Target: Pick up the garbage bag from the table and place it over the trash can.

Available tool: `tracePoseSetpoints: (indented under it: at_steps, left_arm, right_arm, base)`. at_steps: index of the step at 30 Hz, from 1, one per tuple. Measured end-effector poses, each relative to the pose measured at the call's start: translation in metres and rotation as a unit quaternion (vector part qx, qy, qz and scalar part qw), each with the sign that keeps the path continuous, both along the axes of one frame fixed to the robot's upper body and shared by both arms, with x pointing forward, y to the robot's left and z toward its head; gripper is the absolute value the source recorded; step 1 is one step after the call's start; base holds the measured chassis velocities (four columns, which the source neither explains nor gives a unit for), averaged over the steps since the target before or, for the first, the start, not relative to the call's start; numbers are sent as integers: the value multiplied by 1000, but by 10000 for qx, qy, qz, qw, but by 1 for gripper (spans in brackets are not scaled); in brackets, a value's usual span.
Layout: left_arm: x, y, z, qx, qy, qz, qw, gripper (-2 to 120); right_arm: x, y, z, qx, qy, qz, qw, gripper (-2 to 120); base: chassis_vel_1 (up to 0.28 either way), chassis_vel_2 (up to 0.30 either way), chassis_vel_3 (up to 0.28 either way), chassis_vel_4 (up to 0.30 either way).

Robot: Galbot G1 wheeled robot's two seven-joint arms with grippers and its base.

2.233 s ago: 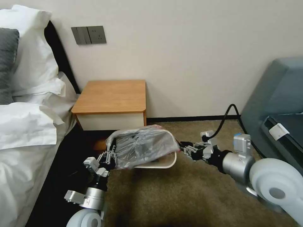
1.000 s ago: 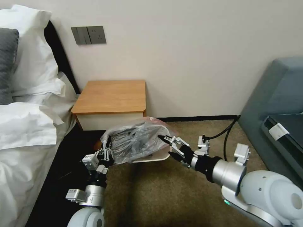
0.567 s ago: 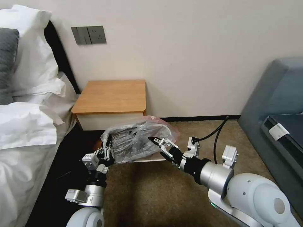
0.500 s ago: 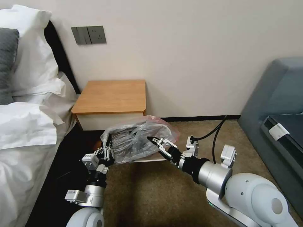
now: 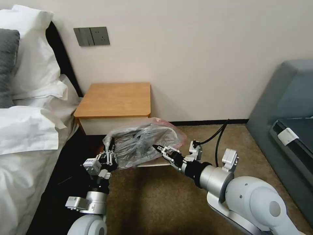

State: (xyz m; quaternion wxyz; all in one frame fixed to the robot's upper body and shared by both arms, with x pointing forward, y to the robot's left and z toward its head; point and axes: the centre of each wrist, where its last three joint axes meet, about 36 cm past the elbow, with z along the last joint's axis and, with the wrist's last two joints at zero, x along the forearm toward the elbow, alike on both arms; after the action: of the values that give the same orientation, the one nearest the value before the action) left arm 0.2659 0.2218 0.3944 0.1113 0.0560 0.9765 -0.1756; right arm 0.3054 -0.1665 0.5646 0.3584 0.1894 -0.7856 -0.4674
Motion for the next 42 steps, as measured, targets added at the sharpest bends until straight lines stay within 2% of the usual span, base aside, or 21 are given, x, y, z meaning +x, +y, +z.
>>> tracePoseSetpoints:
  at_steps: [6, 26, 42]
  left_arm:
    - [-1, 1, 0, 6, -27, 10, 10000, 9]
    - [-1, 3, 0, -79, -11, 95, 9999, 9]
    - [6, 4, -9, -114, 62, 139, 9998, 9]
  right_arm:
    - [0, 1, -5, -50, -41, -40, 10000, 0]
    - [-22, 5, -2, 34, 65, -3, 10000, 0]
    - [-27, -1, -6, -234, 499, -366, 9978, 0]
  base:
    - [0, 0, 0, 0]
    - [0, 0, 0, 0]
    - [0, 0, 0, 0]
